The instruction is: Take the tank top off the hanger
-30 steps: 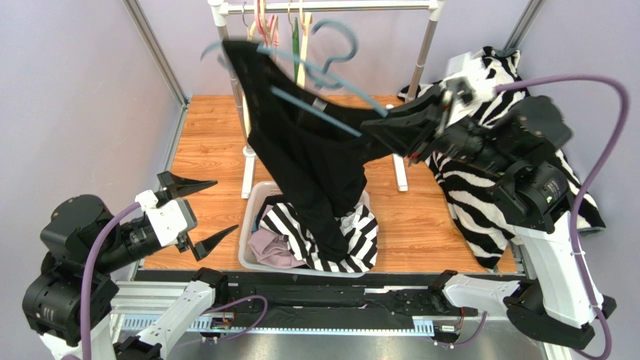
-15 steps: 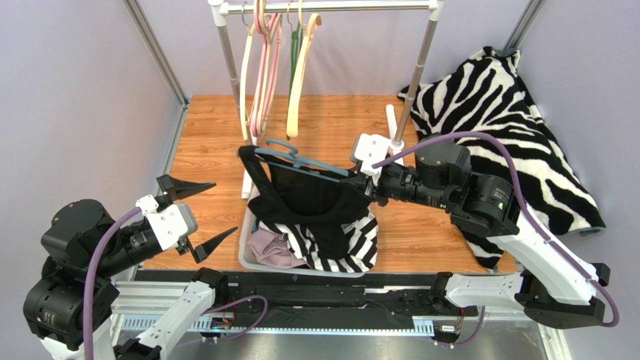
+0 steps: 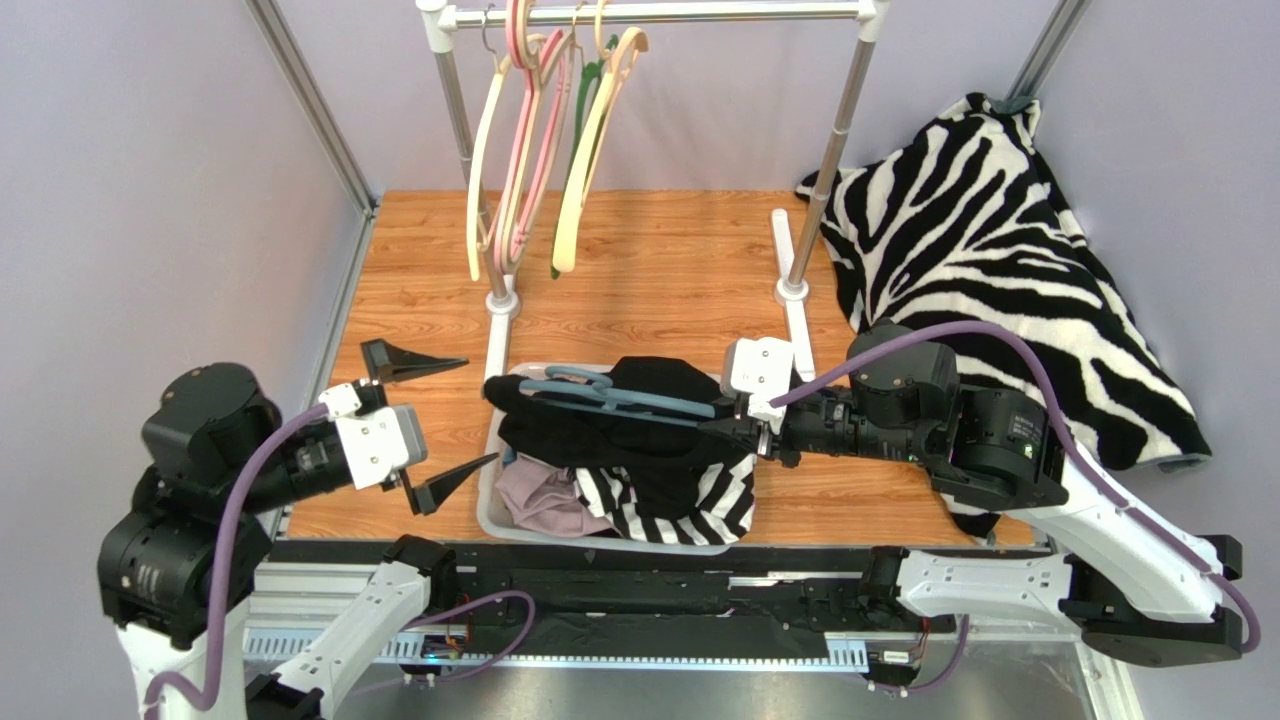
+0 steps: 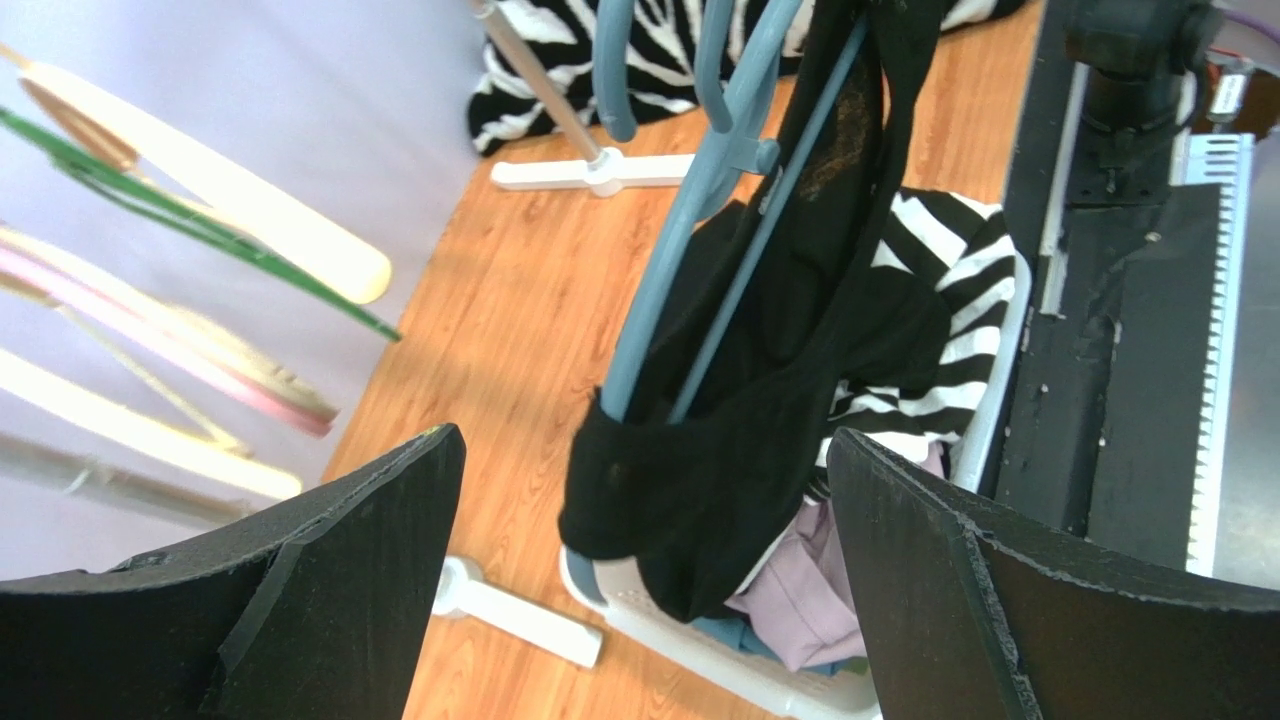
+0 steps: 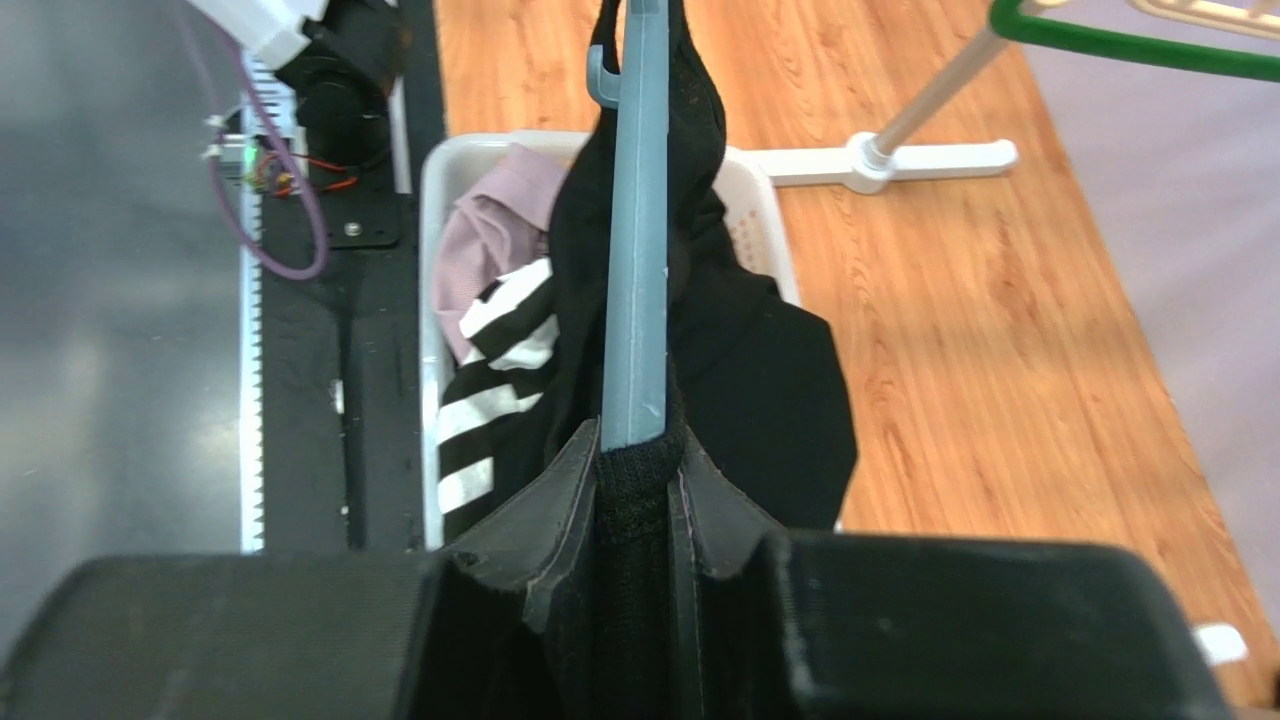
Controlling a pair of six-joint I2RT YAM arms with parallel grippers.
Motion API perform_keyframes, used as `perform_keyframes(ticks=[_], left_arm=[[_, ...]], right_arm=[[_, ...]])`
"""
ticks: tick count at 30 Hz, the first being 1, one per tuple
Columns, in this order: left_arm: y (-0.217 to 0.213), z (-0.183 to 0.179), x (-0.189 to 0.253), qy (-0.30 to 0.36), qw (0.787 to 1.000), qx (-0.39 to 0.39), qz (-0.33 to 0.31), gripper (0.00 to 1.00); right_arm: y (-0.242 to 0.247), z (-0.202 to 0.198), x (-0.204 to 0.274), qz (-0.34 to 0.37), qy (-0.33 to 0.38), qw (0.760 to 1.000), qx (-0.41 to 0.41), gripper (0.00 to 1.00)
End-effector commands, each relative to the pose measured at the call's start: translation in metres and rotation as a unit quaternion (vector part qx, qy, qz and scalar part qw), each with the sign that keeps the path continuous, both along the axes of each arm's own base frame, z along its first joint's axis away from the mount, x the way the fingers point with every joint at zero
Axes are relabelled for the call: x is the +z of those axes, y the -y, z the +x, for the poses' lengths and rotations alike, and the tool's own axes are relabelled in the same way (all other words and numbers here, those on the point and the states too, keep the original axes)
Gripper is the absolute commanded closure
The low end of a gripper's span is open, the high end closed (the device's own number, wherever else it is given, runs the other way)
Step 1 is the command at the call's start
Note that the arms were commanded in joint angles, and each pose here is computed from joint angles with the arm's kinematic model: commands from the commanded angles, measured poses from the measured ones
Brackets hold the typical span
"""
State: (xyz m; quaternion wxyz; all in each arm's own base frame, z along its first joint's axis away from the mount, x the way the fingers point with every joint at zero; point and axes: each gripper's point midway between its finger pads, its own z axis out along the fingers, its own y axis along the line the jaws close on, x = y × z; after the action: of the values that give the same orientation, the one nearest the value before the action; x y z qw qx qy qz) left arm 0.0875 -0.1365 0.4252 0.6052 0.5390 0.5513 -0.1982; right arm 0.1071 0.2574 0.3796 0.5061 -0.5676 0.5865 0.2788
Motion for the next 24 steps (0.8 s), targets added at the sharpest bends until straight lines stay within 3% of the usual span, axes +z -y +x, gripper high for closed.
perform_keyframes(ticks=[1,10,14,20,24], left_arm=[[0.017,0.001,0.01,0.044,0.996,-0.072,0.0,0.01],[0.028,-0.025,-0.017,-0.042,0.985,-0.166,0.017,0.03],[0.027,-0.028,-0.036,-0.125,0.974,-0.185,0.045,0.07],[0.024,-0.018,-0.043,-0.124,0.974,-0.177,0.072,0.1],[0.026,-0.024,-0.058,-0.171,0.963,-0.193,0.081,0.11]], right_arm=[[-0.001,-0.023,0.023,0.062,-0.024,0.997,0.037,1.0],[-0.009,-0.041,0.017,0.125,-0.057,0.988,0.074,1.0],[-0.015,-0.039,0.014,0.136,-0.054,0.986,0.075,1.0],[-0.014,-0.036,0.018,0.141,-0.04,0.987,0.071,1.0],[-0.013,-0.033,0.024,0.146,-0.029,0.987,0.066,1.0]])
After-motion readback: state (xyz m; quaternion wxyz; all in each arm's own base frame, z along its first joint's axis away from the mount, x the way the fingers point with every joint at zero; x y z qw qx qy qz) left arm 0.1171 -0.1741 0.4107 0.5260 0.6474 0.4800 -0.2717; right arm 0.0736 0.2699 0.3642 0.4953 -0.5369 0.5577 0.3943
